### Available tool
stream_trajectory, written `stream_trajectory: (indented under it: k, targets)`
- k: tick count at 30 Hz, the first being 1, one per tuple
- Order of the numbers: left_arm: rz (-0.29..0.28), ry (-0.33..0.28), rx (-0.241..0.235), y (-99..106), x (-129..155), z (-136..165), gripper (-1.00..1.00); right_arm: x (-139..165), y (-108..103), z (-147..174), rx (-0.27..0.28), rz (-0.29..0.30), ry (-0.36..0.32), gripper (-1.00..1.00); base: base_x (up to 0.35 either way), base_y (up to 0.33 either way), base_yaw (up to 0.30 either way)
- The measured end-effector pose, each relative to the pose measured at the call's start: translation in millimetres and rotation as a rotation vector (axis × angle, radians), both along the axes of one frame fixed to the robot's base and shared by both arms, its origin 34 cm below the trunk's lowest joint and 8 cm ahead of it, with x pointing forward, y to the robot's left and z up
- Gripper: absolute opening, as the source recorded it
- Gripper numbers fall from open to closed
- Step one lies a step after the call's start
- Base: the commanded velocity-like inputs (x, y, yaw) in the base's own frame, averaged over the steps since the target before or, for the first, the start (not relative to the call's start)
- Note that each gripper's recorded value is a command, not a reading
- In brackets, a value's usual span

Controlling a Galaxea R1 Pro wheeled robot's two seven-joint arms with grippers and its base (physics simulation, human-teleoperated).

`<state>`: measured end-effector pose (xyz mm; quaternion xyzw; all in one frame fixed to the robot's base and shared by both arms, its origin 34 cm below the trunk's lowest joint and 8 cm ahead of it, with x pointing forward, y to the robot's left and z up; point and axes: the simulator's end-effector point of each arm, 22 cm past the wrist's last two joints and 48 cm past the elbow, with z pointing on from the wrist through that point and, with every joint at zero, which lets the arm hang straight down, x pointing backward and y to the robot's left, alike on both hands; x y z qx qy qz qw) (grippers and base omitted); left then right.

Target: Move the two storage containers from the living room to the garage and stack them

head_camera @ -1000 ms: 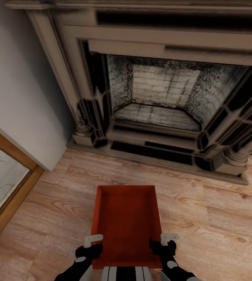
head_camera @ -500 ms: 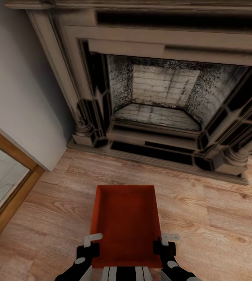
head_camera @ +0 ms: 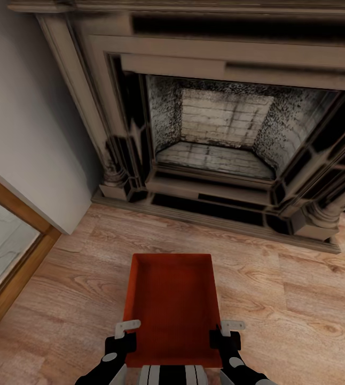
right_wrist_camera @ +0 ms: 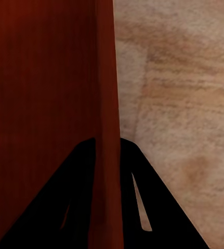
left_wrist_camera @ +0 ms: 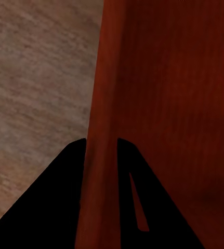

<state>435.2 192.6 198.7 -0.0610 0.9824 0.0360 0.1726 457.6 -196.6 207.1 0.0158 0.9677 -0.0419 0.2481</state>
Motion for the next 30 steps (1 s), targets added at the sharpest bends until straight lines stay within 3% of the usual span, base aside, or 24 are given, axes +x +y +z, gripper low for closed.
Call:
stream_trajectory:
  k: [30]
  targets:
    - [0.007,0.001,-0.004,1,12,63,-1.00,12,1,63,0.001,0.004,0.003,-1.00,0.000,0.000,0.000]
